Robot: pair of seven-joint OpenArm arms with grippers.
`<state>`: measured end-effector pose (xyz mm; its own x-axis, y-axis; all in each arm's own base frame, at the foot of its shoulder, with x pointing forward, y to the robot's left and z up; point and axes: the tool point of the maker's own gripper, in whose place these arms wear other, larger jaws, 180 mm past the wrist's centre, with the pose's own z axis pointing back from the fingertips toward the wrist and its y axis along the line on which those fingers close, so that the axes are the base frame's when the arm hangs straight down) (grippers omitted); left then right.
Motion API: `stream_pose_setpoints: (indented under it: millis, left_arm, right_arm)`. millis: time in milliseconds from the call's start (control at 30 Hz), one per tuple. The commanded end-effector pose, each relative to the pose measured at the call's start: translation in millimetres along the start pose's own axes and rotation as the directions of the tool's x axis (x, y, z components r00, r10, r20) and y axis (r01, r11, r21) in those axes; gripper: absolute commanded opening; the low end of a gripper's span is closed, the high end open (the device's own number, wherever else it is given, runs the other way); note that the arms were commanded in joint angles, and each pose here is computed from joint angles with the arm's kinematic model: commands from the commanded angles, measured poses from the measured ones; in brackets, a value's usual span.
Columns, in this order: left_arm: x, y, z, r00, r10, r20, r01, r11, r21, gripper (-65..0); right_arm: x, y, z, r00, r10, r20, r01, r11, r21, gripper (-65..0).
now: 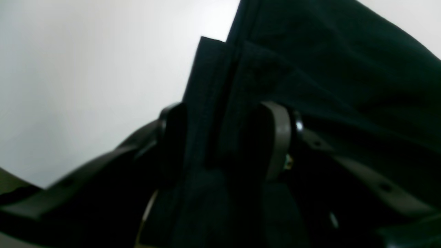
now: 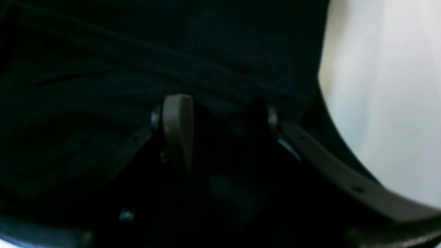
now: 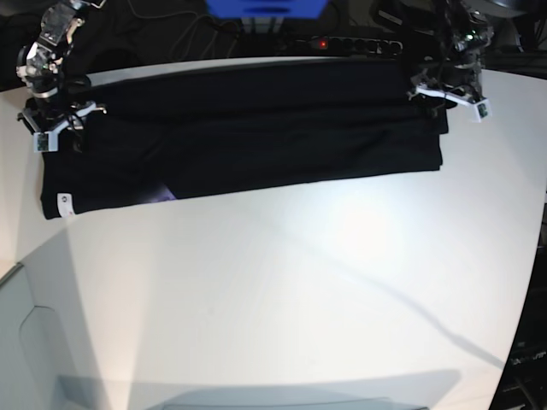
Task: Fold the T-shirt properly
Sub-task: 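Lay the folded hem down and release with both grippers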
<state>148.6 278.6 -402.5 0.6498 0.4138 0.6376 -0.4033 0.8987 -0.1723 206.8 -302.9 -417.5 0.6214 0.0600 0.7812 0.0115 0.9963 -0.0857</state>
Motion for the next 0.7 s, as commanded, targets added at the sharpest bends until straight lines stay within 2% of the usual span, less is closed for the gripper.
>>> stream_pose_setpoints:
  millis: [0, 67, 200, 267, 567, 667]
  left_arm:
    - [10.0, 0.8, 4.1, 0.999, -0.009, 0.035, 0.009, 1.0, 0.0, -33.2]
    - [10.0, 1.1, 4.1, 0.999, -0.008, 0.035, 0.008, 1.0, 0.001, -30.9]
    - [9.5, -0.2, 3.8, 0.999, -0.01, 0.034, 0.01, 1.0, -0.003, -17.9]
    - [8.8, -0.4, 3.5, 0.999, -0.01, 0.032, 0.01, 1.0, -0.003, -15.1]
    - [9.1, -1.0, 0.7, 0.999, -0.004, 0.032, 0.004, 1.0, -0.005, -15.2]
    - [6.4, 0.6, -0.7, 1.0, 0.0, 0.024, 0.0, 1.0, -0.002, -22.5]
  right_arm:
    - [3.2, -2.6, 1.1, 1.0, 0.026, -0.002, -0.026, 1.0, 0.002, -37.7]
    - [3.2, -2.1, 0.9, 1.0, 0.026, -0.002, -0.026, 1.0, 0.004, -37.7]
    - [8.5, -2.4, -2.4, 1.0, 0.025, 0.006, -0.025, 1.0, 0.002, -37.7]
    - [9.2, -2.4, -2.7, 1.0, 0.025, 0.008, -0.025, 1.0, 0.002, -37.7]
    - [9.9, -1.9, -3.2, 1.0, 0.026, 0.01, -0.026, 1.0, 0.004, -37.7]
    - [10.5, -1.9, -3.5, 1.0, 0.026, 0.011, -0.026, 1.0, 0.004, -37.7]
